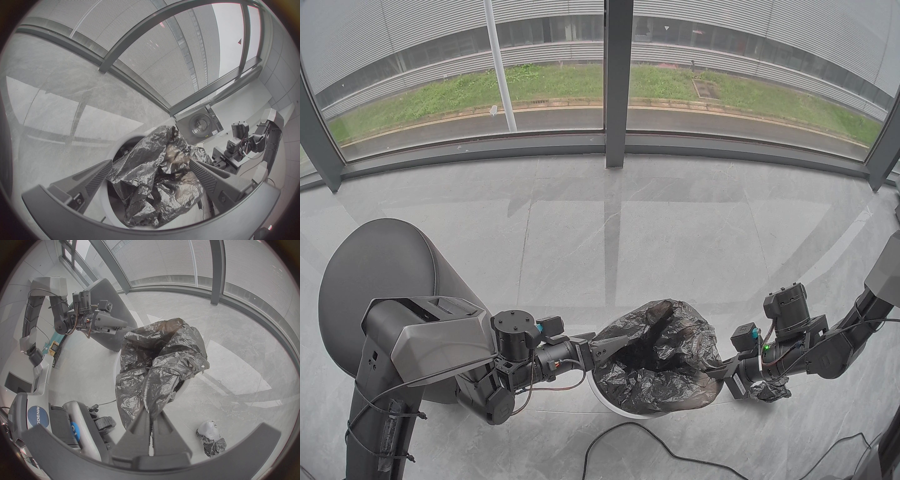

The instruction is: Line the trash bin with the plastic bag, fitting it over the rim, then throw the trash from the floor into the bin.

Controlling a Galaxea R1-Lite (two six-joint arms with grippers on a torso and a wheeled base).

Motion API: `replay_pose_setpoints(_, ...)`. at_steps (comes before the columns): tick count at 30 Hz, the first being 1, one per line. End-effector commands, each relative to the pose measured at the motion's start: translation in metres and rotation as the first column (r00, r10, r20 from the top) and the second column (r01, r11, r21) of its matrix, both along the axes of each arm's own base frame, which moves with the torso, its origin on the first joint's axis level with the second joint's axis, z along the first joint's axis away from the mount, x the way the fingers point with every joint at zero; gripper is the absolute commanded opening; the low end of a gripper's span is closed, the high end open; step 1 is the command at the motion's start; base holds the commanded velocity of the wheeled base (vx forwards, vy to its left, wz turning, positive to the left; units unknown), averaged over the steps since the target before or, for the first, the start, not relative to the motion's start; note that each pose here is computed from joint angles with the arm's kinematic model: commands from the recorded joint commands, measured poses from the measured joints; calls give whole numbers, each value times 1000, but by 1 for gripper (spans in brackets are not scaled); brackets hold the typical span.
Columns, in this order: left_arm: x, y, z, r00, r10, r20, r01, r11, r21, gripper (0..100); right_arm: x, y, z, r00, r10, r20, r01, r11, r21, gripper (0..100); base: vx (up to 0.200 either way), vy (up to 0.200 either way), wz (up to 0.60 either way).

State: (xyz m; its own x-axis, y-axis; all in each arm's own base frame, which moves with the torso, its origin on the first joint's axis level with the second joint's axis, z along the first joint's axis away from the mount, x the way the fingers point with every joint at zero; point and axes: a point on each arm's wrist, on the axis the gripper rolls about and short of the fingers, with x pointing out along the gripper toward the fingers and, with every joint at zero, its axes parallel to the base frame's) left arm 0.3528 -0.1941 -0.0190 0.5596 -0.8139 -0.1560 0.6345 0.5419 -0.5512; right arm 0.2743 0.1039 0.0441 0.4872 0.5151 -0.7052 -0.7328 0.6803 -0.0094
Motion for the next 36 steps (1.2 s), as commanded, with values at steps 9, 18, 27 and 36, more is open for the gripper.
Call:
replay_pose_setpoints(9,-10,2,-2,999,-23,-26,24,1000,15,100,0,0,0,1000,-1,1,1,1000,1,0,0,0,0)
replay_pose_setpoints(18,-24,-4,-8,996,-54,-67,57,998,35,100,1,0,1,1000,0,3,0,1000,3,0,0,0,0)
replay_pose_setpoints(27,-25,-8,-8,994,-61,-95,67,996,52,100,4,-4,7,999,-21,42,20,1000,17,0,0,0,0)
replay_pose_setpoints(36,-22,-11,9,991,-66,-117,76,993,87,100,4,-13,13,997,-48,62,47,999,26,0,0,0,0)
